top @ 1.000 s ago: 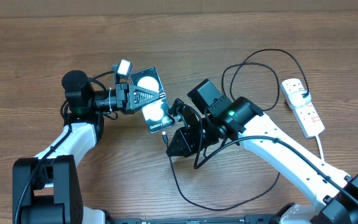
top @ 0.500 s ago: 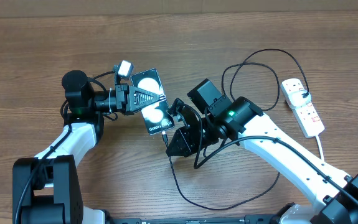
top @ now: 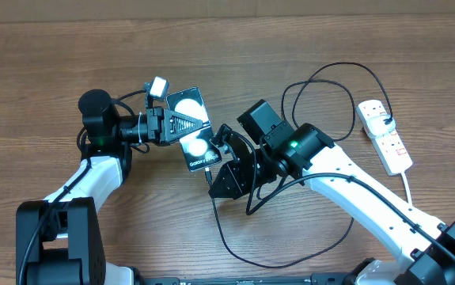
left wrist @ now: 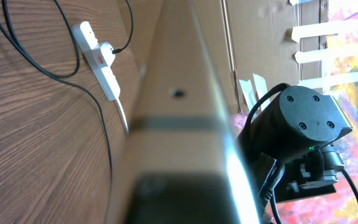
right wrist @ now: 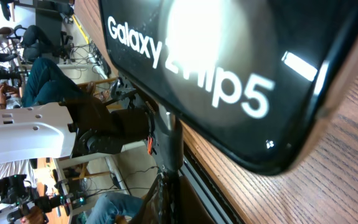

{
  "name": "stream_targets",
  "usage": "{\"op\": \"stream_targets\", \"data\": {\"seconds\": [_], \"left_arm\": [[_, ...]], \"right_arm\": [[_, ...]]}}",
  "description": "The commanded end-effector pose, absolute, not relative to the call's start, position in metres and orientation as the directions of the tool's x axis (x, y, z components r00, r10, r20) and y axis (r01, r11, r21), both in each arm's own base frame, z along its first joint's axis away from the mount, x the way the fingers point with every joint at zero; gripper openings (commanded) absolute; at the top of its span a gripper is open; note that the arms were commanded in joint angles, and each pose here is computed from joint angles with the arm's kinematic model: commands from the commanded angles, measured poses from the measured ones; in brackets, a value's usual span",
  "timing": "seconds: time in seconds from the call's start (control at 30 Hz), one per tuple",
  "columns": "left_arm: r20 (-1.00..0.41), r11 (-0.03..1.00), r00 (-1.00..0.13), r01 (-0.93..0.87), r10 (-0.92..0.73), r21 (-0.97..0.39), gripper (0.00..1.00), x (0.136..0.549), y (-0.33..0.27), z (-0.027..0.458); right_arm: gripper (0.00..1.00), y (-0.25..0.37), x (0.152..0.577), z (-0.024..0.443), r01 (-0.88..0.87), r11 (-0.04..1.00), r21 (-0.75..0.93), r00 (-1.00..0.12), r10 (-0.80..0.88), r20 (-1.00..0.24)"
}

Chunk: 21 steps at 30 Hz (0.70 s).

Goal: Plug charger to phone and switch on socket

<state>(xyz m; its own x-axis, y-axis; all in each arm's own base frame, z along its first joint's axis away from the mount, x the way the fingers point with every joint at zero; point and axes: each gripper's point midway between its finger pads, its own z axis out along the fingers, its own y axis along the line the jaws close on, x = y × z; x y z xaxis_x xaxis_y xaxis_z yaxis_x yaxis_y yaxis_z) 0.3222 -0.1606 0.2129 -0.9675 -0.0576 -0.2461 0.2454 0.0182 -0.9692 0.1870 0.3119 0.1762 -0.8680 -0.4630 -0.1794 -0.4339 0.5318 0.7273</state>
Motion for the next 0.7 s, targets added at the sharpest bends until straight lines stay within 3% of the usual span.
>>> {"op": "stream_targets", "data": {"seconds": [0.0, 0.5, 0.67], "left_arm": [[-0.321, 0.012, -0.947, 0.32, -0.035, -0.947, 0.04, 0.323, -0.16, 0.221], [-0.276, 0.014, -0.96, 0.275, -0.048, -0.961, 0.04, 0.325, -0.156, 0.221], [-0.289, 0.034, -0.951, 0.287, -0.109, -0.957, 0.04, 0.334, -0.137, 0.221]], "right_arm": [[0.04, 0.316, 0.189, 0.184, -0.45, 0.504, 0.737, -0.86, -0.466, -0.206], [0.04, 0.313, 0.187, 0.181, -0.44, 0.521, 0.732, -0.864, -0.467, -0.188], [0.04, 0.279, 0.203, 0.149, -0.421, 0.728, 0.54, -0.899, -0.416, -0.14]]}}
